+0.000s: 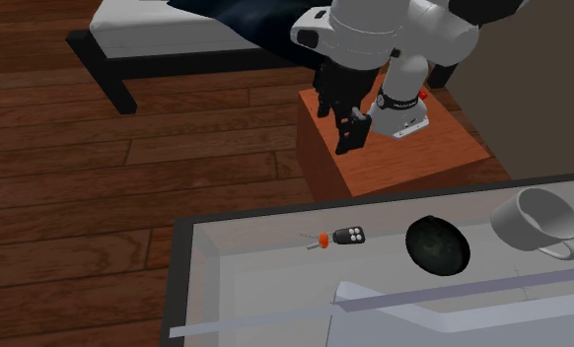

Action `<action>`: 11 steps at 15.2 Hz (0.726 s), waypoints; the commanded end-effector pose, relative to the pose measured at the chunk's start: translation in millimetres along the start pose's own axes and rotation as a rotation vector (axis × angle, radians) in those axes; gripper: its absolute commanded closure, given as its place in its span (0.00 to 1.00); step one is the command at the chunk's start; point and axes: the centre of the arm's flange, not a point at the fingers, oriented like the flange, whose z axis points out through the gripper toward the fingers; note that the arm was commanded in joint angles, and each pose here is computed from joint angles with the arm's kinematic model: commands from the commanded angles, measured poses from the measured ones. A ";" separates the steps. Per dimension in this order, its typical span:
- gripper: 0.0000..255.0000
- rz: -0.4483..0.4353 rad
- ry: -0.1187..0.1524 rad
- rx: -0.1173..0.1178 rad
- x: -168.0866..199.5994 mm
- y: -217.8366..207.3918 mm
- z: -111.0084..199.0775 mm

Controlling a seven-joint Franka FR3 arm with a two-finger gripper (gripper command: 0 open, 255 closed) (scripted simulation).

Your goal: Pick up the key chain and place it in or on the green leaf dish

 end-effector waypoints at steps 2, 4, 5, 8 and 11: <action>0.00 0.005 -0.011 0.009 6.4 -34.4 20.3; 0.00 0.008 -0.018 0.013 10.3 -56.8 32.7; 0.00 0.009 -0.021 0.016 12.2 -68.0 38.9; 0.00 0.013 -0.031 0.023 18.0 -101.7 57.3; 0.00 0.017 -0.041 0.030 23.7 -135.6 75.6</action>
